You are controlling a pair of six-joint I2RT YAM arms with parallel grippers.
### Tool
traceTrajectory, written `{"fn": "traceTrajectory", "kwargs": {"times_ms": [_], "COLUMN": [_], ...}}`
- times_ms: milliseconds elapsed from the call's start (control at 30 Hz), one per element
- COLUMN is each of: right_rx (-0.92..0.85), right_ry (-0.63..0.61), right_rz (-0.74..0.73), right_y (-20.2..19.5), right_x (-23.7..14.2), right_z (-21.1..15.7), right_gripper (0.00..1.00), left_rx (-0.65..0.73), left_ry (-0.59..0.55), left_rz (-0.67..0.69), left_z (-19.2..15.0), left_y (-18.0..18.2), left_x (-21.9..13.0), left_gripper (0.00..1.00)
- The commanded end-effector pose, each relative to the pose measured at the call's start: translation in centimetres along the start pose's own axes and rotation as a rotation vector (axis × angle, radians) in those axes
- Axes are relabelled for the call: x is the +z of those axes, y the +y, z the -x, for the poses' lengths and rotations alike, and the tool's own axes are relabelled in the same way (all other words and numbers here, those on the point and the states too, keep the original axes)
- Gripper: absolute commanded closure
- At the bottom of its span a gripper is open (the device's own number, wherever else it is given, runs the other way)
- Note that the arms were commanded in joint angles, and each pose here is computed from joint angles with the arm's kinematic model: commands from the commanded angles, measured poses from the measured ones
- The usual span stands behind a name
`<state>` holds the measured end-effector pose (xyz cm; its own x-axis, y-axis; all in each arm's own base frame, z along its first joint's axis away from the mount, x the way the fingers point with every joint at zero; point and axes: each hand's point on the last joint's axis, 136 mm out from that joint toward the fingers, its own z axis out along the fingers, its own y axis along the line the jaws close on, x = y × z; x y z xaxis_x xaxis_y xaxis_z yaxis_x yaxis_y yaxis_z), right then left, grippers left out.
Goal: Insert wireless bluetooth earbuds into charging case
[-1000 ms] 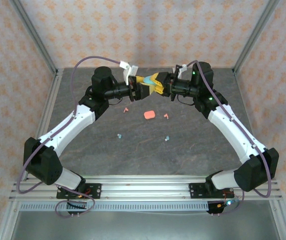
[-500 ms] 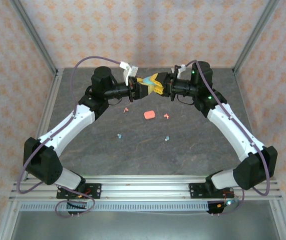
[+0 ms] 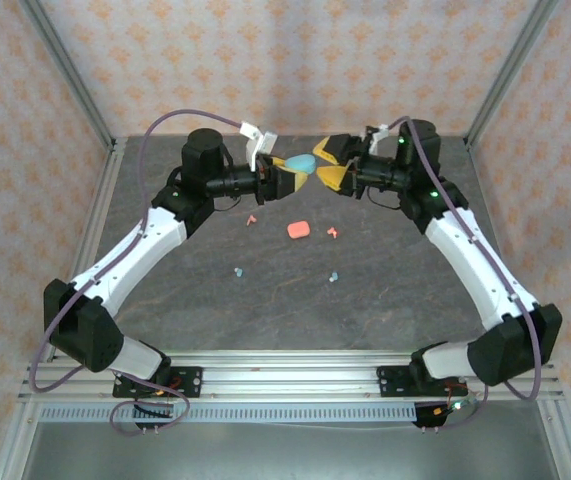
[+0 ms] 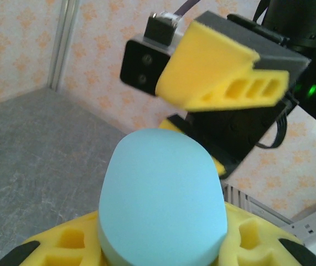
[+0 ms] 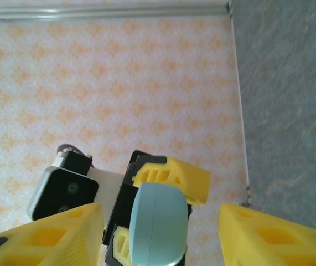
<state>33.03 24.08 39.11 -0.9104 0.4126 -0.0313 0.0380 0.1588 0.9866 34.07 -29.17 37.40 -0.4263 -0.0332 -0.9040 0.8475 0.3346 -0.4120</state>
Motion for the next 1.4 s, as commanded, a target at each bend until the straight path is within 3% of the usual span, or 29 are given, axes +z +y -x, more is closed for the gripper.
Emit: {"fn": "traceTrajectory", "kwargs": {"times_ms": [0,267,433,800,1100,1367], "right_rx": [-0.232,-0.75,-0.958,-1.044,-1.063,-1.004], "right_ry": [-0.11,-0.042,-0.039,0.131,0.179,0.238], "right_rz": [0.026,-0.115,-0.078,-0.005,-0.01,0.076], "right_y": [3.9,4.2,5.0,5.3,4.3,5.0], "right_x": [-3.3,-4.9,-5.2,-2.7,-1.6,-0.7], "right_z": [-0.5,-4.5,-6.3,-10.1,-10.3,-11.1], "right_gripper": [0.44,0.41,0.39,0.33,0.33,0.39], "left_rx": [0.059,0.066,0.058,0.089,0.082,0.076], "left_ry": [0.026,0.159,0.178,0.153,0.164,0.188], "left_rz": [-0.067,-0.145,-0.185,-0.178,-0.226,-0.26], "left_z": [1.4,0.0,-0.2,0.2,0.3,0.4], "left_y": [-3.5,-6.4,-7.6,-8.7,-10.1,-11.0], "left_x": [-1.7,-3.5,-4.1,-5.1,-5.6,-5.9], "left_gripper": [0.81,0.82,0.82,0.81,0.82,0.82]}}
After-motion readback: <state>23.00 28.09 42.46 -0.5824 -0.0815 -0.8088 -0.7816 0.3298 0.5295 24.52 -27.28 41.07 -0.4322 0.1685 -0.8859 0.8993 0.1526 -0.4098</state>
